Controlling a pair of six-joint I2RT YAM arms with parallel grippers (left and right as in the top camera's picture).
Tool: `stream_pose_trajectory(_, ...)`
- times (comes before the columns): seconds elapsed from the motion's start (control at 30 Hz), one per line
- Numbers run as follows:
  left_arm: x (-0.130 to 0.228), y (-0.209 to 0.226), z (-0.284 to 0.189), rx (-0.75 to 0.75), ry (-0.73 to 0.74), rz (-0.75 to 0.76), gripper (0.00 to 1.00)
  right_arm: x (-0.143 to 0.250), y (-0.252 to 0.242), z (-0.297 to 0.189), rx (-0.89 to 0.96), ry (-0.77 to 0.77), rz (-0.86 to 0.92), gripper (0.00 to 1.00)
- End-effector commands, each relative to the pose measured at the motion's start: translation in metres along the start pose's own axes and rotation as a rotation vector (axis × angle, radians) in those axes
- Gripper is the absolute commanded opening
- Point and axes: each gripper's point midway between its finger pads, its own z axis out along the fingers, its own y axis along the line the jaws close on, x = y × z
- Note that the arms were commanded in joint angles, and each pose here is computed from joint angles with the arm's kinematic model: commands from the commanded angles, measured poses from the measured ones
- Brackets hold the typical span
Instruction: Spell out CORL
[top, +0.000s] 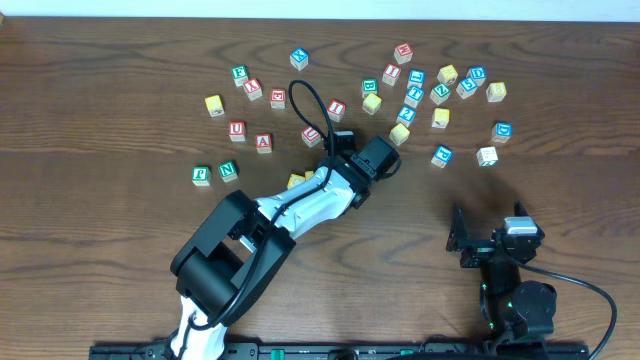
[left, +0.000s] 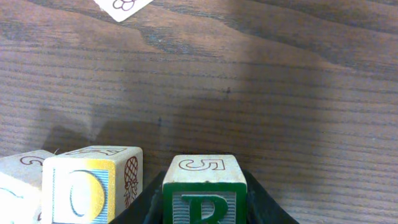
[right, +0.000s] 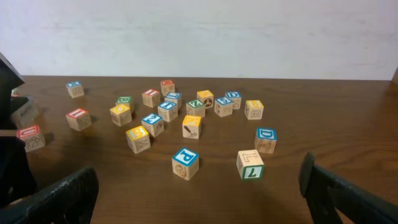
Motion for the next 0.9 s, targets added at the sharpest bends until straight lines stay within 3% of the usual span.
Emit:
stream_pose_trajectory(0.0,0.011,0.005,0.01,-0.025,0.03,0.004,0.46,0.001,-0.001,0.0,0.006,0.005,-0.004,0.99)
stream_pose_trajectory(0.1,0.009,0.004,0.01,-0.019,0.024,0.002,0.64,0.001,-0.002,0.0,0.007,0.005,-0.004,0.99)
stream_pose_trajectory(0.53,-0.004,-0.005,0.001,0.016,-0.012,0.028,0.64,0.001,-0.001,0.0,0.006,0.005,-0.004,0.99)
stream_pose_trajectory(0.87,-0.061,-0.006,-0.061,0.067,-0.21,0.026,0.64,0.001,-0.001,0.0,0.006,0.005,-0.004,0.99)
